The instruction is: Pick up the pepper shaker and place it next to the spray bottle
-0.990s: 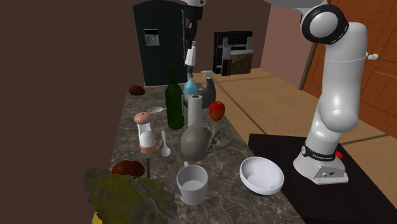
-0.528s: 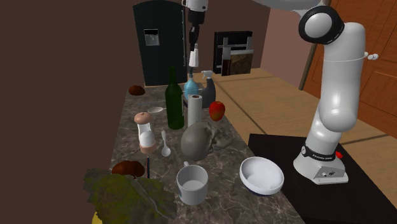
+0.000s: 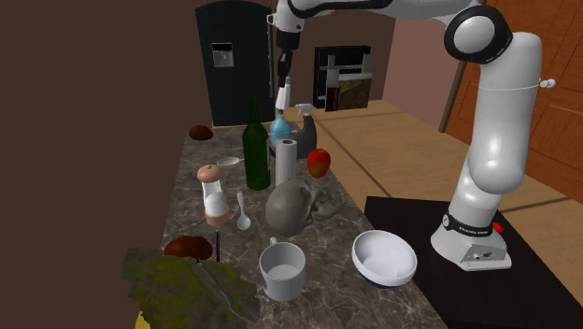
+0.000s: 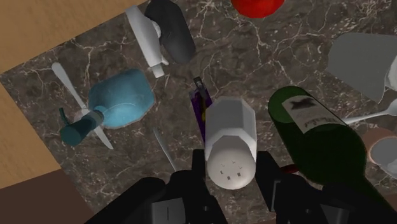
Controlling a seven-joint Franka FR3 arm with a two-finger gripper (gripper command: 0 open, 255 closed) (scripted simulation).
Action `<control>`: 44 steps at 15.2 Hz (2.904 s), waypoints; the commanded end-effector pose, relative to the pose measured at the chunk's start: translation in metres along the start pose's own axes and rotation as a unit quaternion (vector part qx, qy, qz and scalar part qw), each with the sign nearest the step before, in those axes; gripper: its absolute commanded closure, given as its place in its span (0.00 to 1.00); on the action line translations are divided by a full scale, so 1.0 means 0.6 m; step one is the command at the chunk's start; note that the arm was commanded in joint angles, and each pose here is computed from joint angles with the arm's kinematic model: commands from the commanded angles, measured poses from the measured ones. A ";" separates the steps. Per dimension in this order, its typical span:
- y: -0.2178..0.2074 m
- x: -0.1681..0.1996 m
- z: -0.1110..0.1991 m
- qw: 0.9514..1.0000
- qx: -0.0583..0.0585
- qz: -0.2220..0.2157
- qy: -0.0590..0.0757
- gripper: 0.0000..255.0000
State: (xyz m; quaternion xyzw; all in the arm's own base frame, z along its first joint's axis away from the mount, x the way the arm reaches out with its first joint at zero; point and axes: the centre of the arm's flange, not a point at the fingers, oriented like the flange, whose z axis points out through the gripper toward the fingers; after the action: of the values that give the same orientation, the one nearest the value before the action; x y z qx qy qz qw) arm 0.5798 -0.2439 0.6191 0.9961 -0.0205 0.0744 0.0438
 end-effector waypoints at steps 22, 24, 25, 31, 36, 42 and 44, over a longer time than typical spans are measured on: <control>-0.018 -0.031 0.199 1.000 0.000 0.000 0.000 1.00; -0.020 -0.034 0.217 1.000 0.000 0.000 0.000 1.00; -0.020 -0.035 0.225 1.000 0.000 0.000 0.000 1.00; -0.025 -0.043 0.277 1.000 0.000 0.000 0.000 1.00; -0.028 -0.050 0.321 1.000 0.000 0.000 0.000 1.00; -0.033 -0.058 0.373 1.000 0.000 0.000 0.000 1.00; -0.034 -0.060 0.390 1.000 0.000 0.000 0.000 1.00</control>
State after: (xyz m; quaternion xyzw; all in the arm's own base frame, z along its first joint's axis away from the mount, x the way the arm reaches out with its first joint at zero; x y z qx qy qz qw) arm 0.5798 -0.2421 0.3862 0.9960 -0.0205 0.0746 0.0439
